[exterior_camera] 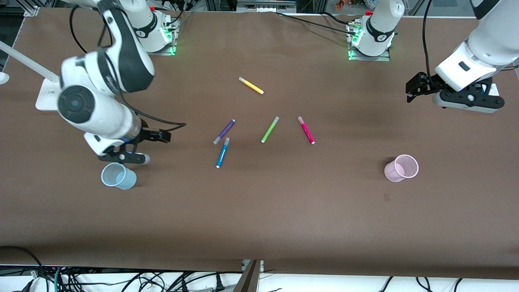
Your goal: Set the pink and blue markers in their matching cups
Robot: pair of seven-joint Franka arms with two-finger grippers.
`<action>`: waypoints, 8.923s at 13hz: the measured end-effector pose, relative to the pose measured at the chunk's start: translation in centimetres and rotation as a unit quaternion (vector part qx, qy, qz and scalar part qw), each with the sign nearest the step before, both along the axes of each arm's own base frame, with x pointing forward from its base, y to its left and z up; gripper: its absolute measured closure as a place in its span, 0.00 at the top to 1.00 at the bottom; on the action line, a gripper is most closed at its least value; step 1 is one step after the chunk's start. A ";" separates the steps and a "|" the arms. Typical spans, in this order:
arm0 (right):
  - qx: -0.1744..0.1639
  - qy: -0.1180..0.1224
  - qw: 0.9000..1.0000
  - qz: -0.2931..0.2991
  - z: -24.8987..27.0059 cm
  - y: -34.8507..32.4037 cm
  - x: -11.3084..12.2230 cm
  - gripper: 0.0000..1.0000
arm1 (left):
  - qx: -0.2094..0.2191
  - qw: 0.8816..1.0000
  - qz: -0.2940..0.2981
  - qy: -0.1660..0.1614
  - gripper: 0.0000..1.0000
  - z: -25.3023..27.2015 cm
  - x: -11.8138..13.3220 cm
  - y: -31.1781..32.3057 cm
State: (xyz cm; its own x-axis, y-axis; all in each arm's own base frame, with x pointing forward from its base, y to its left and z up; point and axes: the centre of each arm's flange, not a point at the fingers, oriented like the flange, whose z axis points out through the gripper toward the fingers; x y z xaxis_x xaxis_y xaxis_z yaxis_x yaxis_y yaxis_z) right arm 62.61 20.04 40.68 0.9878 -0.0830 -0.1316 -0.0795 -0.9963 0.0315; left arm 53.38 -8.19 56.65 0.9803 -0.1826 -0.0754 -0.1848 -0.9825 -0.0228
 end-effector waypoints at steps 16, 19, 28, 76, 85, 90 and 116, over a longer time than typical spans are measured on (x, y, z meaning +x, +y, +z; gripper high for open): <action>0.006 -0.047 0.997 -0.054 -17.9 13.4 -1.2 1.00 | 0.000 0.996 0.075 0.051 1.00 -25.9 -7.7 -20.6; 0.021 -0.056 0.996 -0.060 -19.9 14.4 -1.4 1.00 | -0.019 0.994 0.092 0.059 1.00 -29.9 -8.5 -22.9; 0.027 -0.063 0.996 -0.059 -23.1 16.6 -2.8 1.00 | -0.012 0.990 0.137 0.043 1.00 -37.8 -10.3 -26.2; 0.336 0.131 0.888 -0.286 -16.0 -31.4 5.6 0.18 | 0.401 0.818 -0.295 0.288 0.45 -31.0 8.2 0.4; 0.360 0.118 0.880 -0.285 -17.2 -32.3 6.3 0.18 | 0.214 0.945 -0.150 0.194 1.00 -17.0 9.2 -3.4; 0.365 0.109 0.884 -0.271 -17.9 -32.9 6.2 0.18 | 0.122 0.987 -0.049 0.093 1.00 -4.0 8.8 -3.6; 0.268 0.066 0.944 -0.179 -1.2 -28.0 7.5 0.84 | 0.016 0.994 0.081 -0.064 1.00 3.4 1.4 6.4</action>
